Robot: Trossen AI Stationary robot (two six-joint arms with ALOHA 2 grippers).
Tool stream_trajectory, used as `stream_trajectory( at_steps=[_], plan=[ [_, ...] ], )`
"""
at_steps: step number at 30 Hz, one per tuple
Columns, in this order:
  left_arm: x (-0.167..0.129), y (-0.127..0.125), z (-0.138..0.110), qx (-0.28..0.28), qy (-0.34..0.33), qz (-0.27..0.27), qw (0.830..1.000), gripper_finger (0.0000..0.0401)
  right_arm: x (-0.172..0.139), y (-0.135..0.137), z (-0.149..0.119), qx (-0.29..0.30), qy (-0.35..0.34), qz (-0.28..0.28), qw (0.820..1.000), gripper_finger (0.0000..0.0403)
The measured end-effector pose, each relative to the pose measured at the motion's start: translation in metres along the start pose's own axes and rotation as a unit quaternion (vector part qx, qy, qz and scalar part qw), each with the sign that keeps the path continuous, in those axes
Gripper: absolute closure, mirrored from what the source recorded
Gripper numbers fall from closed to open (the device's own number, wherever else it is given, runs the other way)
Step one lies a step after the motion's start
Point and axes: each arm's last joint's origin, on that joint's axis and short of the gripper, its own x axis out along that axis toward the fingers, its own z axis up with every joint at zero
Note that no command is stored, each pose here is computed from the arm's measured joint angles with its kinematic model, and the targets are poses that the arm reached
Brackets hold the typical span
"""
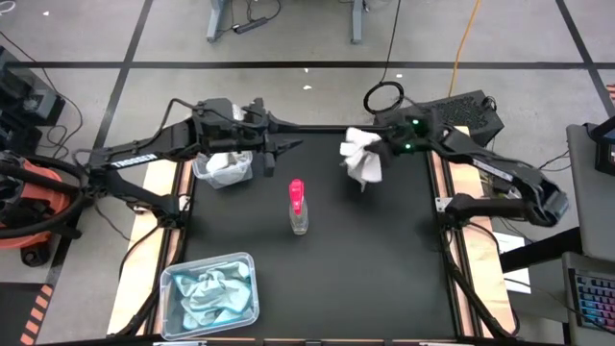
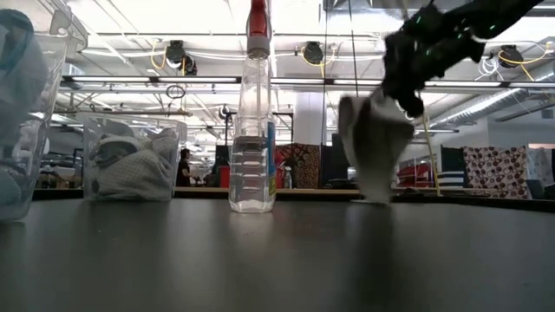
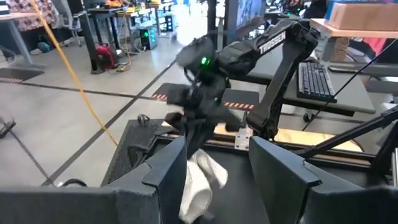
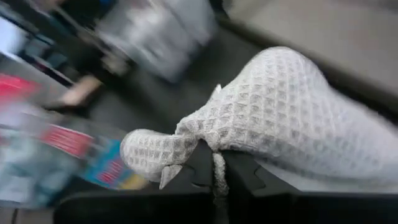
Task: Sort microfiber towel by color & place in baskets
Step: Put the gray towel into the top transparent bin
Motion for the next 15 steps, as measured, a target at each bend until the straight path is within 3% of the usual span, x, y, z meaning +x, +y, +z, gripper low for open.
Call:
stream_trajectory(
  at_steps=[6,15],
  plan=[
    [0.032,0.000,-0.009,0.009,-0.010,-0.005,1.000,0.0198,-0.028,0.035,0.014,-0.051,-0.102,0.092,0.989,0.0402],
    [0.072,0.002,-0.021,-0.005,-0.048,0.010,0.999,0.0067,-0.059,0.088,0.035,-0.136,-0.173,0.196,0.956,0.0403]
  ],
)
